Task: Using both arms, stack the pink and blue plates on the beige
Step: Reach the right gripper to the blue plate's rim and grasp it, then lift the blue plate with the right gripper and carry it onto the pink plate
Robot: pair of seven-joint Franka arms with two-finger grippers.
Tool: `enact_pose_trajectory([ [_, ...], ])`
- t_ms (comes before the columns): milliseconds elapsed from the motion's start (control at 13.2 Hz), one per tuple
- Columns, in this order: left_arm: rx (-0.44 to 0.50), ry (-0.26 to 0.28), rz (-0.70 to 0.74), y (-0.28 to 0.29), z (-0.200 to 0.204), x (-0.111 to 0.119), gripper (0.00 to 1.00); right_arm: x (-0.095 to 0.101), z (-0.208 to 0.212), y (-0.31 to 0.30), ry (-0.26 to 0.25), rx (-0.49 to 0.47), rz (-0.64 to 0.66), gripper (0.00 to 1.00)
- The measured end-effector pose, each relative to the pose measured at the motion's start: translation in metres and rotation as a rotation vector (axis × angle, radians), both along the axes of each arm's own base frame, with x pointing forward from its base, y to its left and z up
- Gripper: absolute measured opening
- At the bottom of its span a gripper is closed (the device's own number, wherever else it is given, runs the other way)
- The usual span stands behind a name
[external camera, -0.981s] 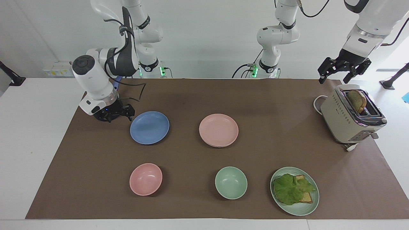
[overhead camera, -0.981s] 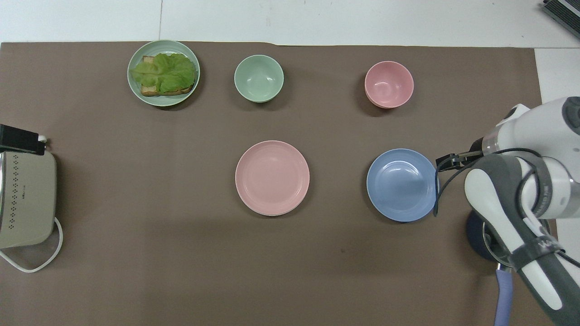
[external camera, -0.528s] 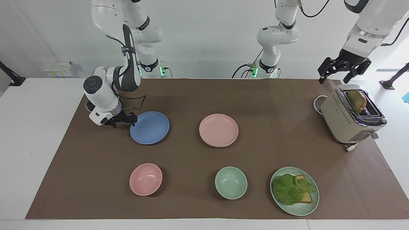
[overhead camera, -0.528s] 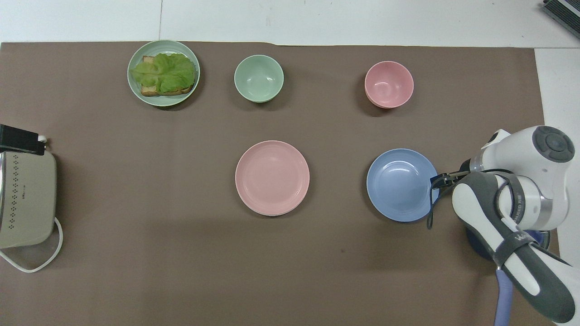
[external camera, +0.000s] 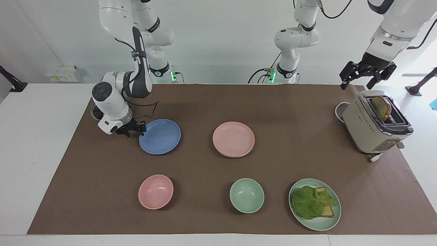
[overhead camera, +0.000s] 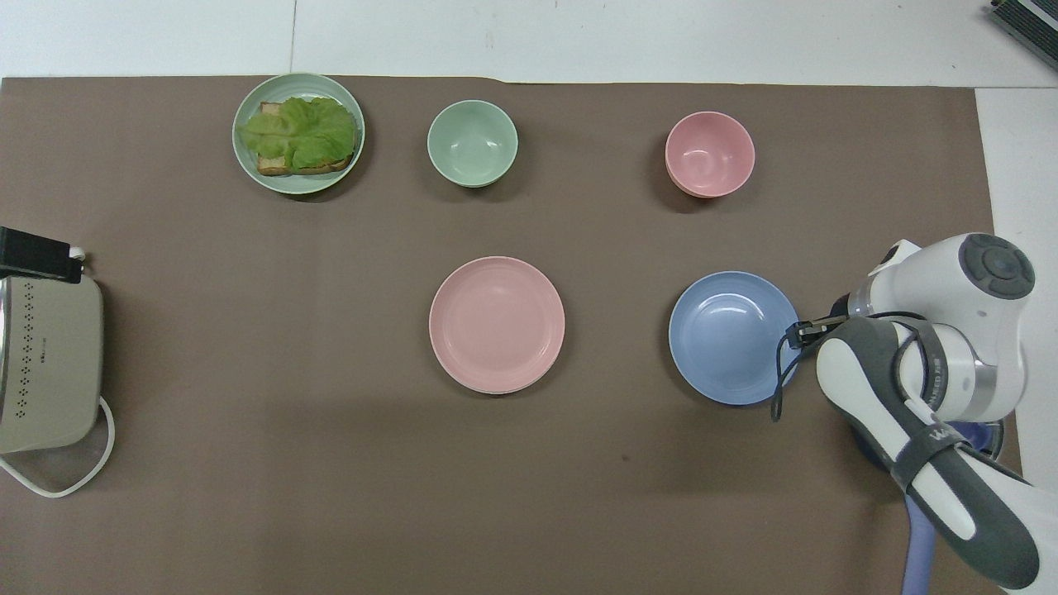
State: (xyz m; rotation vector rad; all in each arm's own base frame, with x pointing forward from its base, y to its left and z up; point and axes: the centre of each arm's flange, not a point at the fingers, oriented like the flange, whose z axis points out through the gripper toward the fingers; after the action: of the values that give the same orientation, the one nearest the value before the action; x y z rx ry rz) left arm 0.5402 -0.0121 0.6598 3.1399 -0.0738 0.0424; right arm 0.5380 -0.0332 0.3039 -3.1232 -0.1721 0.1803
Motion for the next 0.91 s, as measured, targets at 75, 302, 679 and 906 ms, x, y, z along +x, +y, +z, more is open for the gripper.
enact_pose_trajectory([
  [75,0.0,0.0,0.0,0.0,0.0,0.0,1.0,0.0,0.0,0.001,0.001,0.001,0.001,0.39],
  [302,0.0,0.0,0.0,0.0,0.0,0.0,1.0,0.002,0.001,0.004,-0.003,0.003,0.004,0.07],
  [679,0.0,0.0,0.0,0.0,0.0,0.0,1.0,0.017,0.023,0.003,0.011,0.008,0.005,0.06],
  [906,0.0,0.0,0.0,0.0,0.0,0.0,1.0,0.03,0.05,0.003,-0.004,0.008,0.009,0.04],
])
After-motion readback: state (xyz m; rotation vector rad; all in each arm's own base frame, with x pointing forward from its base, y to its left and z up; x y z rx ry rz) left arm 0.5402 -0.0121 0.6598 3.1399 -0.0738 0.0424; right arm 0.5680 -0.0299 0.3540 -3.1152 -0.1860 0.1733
